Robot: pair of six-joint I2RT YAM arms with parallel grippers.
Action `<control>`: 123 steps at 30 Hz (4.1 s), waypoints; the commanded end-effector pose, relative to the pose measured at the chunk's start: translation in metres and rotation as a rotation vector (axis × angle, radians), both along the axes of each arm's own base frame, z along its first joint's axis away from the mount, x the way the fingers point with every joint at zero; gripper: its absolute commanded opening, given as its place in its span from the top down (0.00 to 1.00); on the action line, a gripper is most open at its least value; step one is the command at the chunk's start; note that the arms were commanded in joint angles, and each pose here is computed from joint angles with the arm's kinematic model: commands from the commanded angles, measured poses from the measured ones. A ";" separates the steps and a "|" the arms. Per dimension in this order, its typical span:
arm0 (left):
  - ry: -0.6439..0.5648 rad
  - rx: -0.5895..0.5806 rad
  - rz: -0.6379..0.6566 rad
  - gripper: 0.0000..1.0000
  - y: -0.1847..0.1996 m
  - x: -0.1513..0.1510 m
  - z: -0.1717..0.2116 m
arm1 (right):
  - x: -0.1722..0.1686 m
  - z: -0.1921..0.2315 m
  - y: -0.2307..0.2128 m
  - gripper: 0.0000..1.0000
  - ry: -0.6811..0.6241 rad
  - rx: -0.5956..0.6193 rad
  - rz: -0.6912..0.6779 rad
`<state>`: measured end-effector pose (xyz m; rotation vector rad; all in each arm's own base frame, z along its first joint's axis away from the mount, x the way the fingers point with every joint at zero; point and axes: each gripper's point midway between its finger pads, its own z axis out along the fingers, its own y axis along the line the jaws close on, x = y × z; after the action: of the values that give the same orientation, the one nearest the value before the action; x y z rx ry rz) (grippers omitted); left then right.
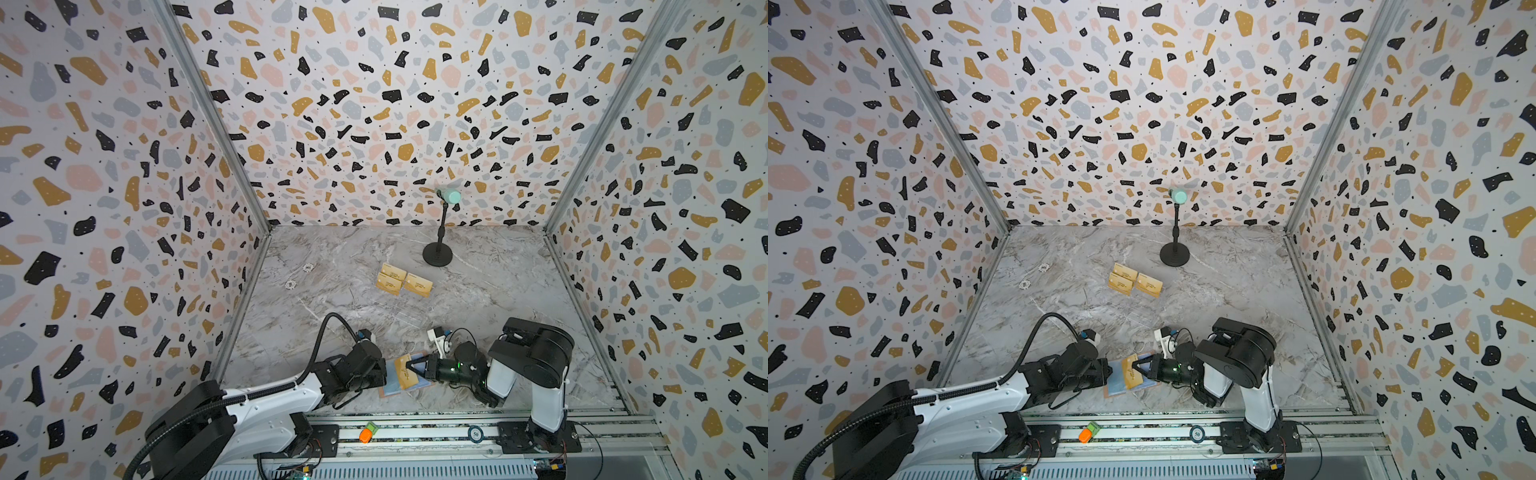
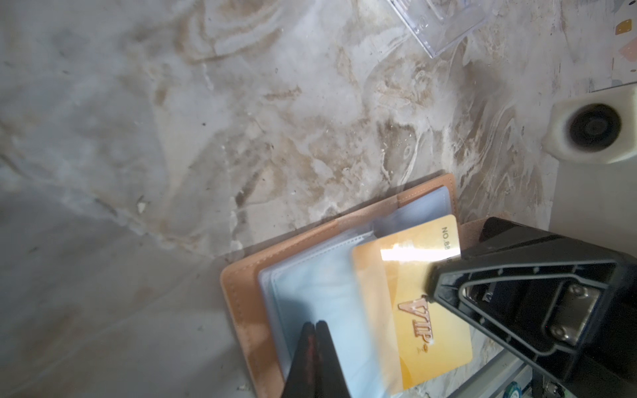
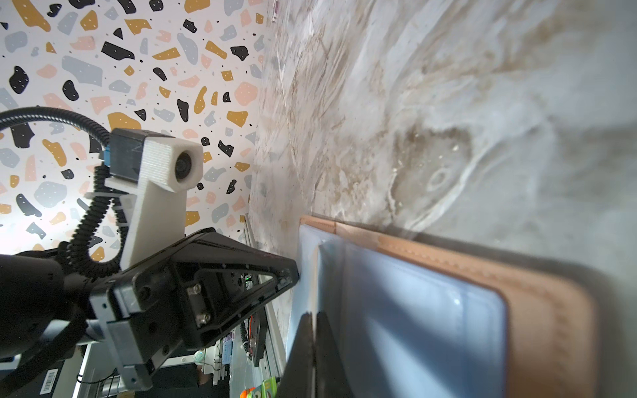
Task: Put the credit cards into the card holder
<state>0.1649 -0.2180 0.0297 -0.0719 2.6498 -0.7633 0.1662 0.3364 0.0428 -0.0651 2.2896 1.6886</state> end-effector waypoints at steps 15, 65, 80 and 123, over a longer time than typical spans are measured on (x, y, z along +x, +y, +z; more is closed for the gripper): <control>-0.014 -0.001 0.007 1.00 -0.001 0.003 0.007 | 0.005 -0.009 -0.003 0.84 -0.018 -0.133 -0.009; 0.005 -0.045 0.018 0.61 0.005 -0.007 0.004 | -0.035 -0.005 -0.009 0.53 0.008 -0.443 0.126; 0.023 -0.070 0.002 0.52 -0.002 -0.009 -0.004 | -0.029 0.008 0.014 0.53 -0.029 -0.369 0.156; -0.001 -0.057 -0.034 0.53 -0.008 -0.004 -0.003 | -0.030 0.035 0.050 0.54 -0.140 -0.240 0.247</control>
<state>0.1649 -0.2249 0.0298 -0.0576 2.6104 -0.8483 0.1427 0.3656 0.0465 -0.4201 2.5789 1.3339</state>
